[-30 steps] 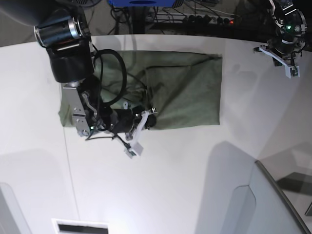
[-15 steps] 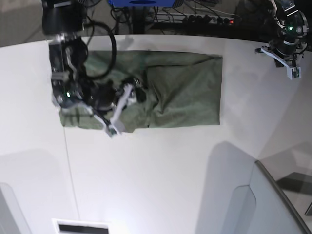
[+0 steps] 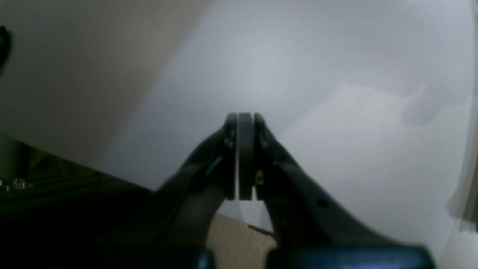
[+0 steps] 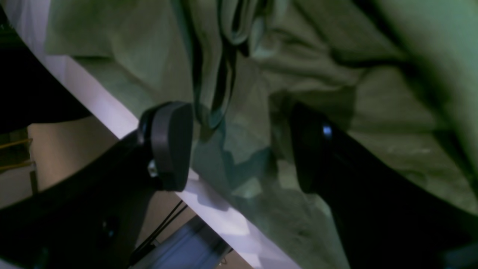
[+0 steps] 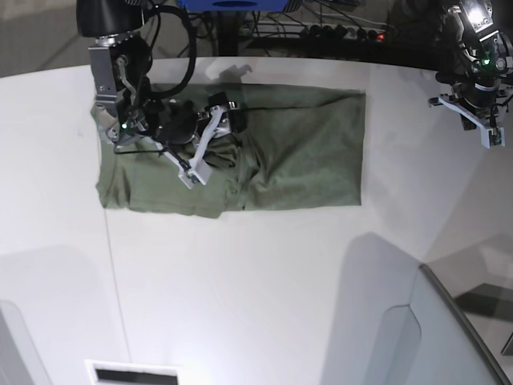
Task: Layout the t-shirt on the table in an organized manner, then fold the t-shirt properly
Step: 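Press and tuck the folded shirt end with the right gripper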
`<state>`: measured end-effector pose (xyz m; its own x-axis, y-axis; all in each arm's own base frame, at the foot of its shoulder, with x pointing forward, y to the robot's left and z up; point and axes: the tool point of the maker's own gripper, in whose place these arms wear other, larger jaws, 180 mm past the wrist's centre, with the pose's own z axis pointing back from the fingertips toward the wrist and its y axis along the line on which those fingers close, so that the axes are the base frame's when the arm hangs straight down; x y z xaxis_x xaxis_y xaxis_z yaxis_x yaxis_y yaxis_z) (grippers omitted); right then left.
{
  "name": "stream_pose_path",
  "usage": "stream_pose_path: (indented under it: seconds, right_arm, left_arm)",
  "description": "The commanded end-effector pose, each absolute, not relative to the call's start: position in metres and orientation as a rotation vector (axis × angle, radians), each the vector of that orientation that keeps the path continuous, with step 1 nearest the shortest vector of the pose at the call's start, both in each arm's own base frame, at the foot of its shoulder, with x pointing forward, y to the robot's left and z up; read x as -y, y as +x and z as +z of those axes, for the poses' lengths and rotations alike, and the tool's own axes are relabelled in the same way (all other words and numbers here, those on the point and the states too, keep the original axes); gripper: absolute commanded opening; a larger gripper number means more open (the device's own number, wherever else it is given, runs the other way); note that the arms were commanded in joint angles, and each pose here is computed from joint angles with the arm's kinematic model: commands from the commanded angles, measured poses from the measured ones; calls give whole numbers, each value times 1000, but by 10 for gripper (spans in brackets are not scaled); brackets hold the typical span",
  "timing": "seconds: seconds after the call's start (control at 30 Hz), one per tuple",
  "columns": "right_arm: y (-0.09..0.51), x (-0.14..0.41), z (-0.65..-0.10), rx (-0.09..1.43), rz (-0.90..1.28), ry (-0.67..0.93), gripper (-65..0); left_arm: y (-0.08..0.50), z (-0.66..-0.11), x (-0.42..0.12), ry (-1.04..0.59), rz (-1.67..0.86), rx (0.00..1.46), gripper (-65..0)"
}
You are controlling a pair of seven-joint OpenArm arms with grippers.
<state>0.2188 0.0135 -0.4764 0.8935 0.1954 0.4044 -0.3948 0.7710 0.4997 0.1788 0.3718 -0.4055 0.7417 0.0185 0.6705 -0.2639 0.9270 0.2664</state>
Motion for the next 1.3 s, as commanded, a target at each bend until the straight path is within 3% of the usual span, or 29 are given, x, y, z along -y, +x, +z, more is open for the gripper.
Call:
stream_pose_path:
  seconds: [0.0, 0.43, 0.8, 1.27]
  right_arm:
    - [228, -19, -467, 381, 329, 636, -270]
    - [234, -23, -442, 363, 421, 607, -272]
    - [236, -40, -434, 371, 514, 608, -273]
    - [220, -41, -455, 252, 533, 610, -273]
  left_arm:
    - [185, -393, -381, 390, 146, 758, -650]
    - [190, -394, -376, 379, 144, 765, -650]
    - [233, -447, -286, 162, 14, 718, -650]
    - [241, -482, -243, 64, -68, 642, -650]
